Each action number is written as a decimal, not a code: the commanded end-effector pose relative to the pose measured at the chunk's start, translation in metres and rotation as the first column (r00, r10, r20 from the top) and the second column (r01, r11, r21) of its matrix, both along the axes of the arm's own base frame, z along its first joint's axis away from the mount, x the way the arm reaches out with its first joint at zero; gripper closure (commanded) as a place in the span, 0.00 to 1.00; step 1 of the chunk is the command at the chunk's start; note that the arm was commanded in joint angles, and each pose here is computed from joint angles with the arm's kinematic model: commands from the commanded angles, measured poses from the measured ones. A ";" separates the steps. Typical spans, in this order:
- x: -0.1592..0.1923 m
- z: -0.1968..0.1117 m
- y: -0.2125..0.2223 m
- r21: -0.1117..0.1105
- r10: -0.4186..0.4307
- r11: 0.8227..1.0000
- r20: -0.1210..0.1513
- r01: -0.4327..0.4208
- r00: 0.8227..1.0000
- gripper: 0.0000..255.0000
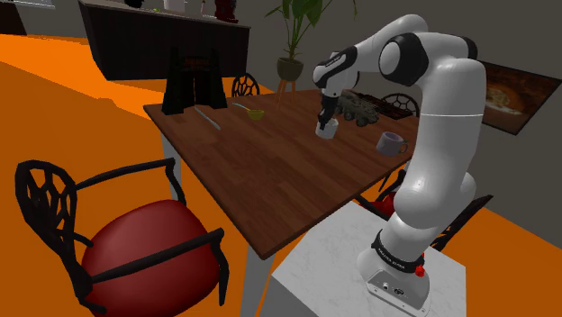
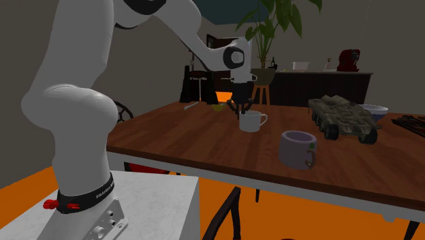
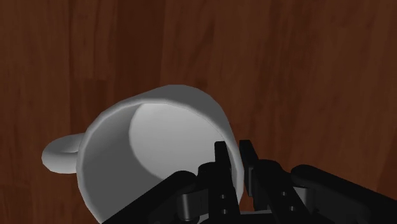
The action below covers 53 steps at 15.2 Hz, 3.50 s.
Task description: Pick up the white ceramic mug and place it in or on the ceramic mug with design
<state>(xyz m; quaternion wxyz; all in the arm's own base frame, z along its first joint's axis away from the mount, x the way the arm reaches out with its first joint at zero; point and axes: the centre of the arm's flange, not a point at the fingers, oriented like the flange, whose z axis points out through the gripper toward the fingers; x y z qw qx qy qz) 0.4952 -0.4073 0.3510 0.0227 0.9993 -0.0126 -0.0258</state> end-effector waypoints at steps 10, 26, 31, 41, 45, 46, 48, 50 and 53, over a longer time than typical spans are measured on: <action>0.000 0.055 0.000 0.000 0.000 1.000 0.000 0.000 1.000 1.00; 0.000 0.140 0.000 0.000 0.000 1.000 0.000 0.000 1.000 1.00; 0.000 0.166 0.000 0.000 0.000 1.000 0.000 0.000 1.000 1.00; -0.108 0.177 -0.051 0.000 0.000 1.000 0.000 0.000 1.000 1.00; -0.155 0.180 -0.073 0.000 0.000 1.000 0.000 0.000 1.000 1.00; -0.167 0.181 -0.078 0.000 0.000 1.000 0.000 0.000 1.000 1.00; -0.191 0.183 -0.090 0.000 0.000 1.000 0.000 0.000 1.000 1.00; -0.215 0.185 -0.101 0.000 0.000 1.000 0.000 0.000 1.000 1.00; -0.251 0.187 -0.118 0.000 0.000 1.000 0.000 0.000 1.000 1.00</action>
